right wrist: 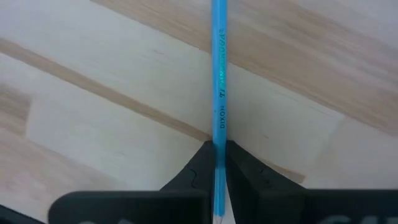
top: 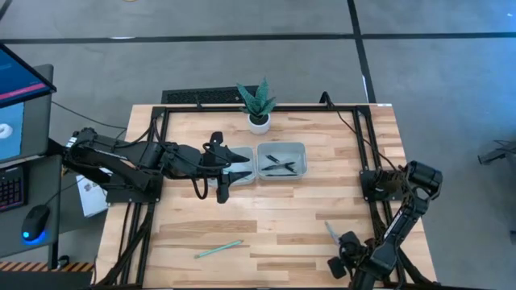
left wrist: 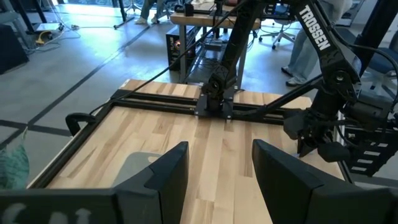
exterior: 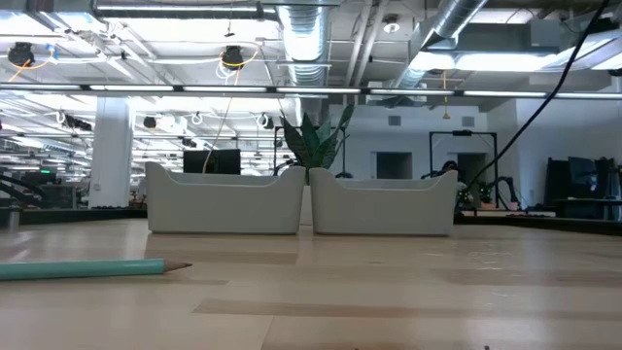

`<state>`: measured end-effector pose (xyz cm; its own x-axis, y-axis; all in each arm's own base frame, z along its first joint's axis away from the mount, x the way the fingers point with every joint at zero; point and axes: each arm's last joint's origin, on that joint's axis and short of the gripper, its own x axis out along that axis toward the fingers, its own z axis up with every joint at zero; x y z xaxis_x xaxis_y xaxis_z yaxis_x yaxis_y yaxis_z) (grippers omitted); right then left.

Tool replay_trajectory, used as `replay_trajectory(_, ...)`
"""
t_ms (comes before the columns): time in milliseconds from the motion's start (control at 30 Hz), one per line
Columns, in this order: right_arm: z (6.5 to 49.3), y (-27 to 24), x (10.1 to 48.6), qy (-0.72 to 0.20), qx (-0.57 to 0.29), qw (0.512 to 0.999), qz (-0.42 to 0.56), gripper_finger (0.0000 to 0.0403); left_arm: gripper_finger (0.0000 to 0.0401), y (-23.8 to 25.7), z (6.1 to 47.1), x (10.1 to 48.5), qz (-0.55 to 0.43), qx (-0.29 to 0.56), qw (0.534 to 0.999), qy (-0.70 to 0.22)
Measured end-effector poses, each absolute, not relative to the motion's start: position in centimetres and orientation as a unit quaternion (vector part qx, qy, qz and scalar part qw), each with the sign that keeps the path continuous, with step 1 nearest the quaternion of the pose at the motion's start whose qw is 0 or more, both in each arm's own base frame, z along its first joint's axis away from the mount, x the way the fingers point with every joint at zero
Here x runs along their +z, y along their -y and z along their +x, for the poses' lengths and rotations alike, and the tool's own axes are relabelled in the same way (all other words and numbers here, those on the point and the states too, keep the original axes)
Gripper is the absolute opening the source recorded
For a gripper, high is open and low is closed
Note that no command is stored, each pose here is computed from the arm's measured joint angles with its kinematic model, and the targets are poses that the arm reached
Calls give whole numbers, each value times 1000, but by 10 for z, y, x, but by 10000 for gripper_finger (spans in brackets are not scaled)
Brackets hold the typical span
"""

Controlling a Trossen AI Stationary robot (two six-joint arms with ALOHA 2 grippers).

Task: Sort pens & pencils
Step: Put the blue pencil into the left gray bin

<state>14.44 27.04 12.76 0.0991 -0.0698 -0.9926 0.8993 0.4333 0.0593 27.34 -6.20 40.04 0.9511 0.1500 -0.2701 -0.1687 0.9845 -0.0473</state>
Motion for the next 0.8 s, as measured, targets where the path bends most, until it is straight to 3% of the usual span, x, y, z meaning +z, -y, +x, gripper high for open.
replay_trajectory(800, 196, -248, 145, -440, -302, 771, 347, 49, 169, 62, 273, 400, -35, 81, 987, -137)
